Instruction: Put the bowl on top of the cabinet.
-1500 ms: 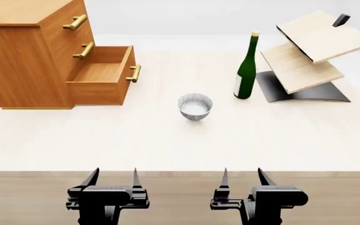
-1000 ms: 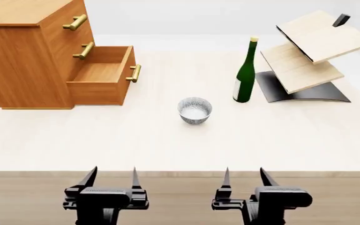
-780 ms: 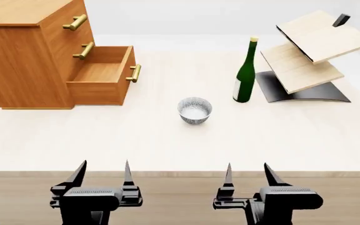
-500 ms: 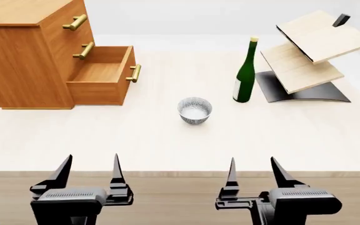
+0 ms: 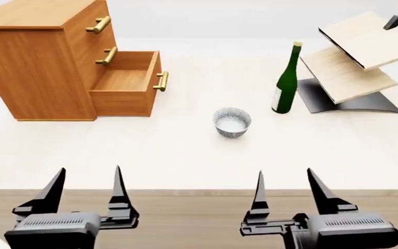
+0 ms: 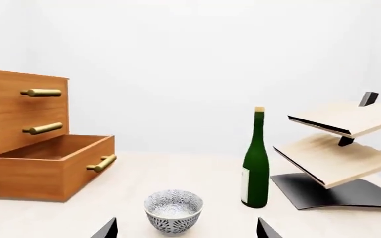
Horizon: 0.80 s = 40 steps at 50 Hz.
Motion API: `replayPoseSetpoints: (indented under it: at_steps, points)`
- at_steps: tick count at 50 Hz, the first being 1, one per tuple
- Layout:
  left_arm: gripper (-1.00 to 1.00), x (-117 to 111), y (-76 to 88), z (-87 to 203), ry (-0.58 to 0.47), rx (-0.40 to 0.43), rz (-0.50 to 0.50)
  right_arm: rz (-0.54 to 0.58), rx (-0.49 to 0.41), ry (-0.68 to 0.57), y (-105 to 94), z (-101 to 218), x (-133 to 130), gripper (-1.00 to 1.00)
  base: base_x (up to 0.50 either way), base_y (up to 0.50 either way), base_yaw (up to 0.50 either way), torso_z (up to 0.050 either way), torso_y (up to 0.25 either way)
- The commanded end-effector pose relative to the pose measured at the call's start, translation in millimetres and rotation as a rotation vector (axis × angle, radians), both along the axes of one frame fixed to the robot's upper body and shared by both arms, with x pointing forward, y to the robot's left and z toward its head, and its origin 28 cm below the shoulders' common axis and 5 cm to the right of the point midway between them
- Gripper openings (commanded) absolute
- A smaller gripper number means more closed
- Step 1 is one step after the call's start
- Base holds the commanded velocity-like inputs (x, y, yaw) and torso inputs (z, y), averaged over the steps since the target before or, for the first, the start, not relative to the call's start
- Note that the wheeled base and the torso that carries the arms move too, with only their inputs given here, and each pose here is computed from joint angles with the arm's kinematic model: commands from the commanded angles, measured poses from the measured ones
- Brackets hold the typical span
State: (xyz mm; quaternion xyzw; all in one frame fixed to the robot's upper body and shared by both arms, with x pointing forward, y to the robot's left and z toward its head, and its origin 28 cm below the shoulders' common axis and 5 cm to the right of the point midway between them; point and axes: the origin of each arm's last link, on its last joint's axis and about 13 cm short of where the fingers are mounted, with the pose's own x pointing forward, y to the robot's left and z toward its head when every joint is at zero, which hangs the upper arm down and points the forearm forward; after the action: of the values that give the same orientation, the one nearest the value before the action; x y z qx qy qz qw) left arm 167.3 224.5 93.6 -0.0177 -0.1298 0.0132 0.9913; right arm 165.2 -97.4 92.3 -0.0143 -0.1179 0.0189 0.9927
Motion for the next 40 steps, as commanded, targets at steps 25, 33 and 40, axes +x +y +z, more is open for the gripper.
replayPoseSetpoints:
  at_steps: [25, 33, 40]
  points:
    - [1.00, -4.5, 0.7, 5.8, -0.024, -0.007, -0.001, 0.012, 0.030, -0.076, -0.2, 11.9, -8.5, 1.00, 0.06, 0.26, 0.00, 0.000, 0.000]
    - [1.00, -5.2, 0.2, 5.5, -0.026, -0.007, -0.005, 0.017, 0.039, -0.075, 0.2, 12.0, -8.8, 1.00, 0.50, 0.00, 0.00, 0.000, 0.000]
    - [1.00, -5.0, 0.2, 6.1, -0.026, -0.008, -0.006, 0.018, 0.042, -0.075, -0.1, 11.6, -8.4, 1.00, 0.50, 0.00, 0.00, 0.000, 0.000]
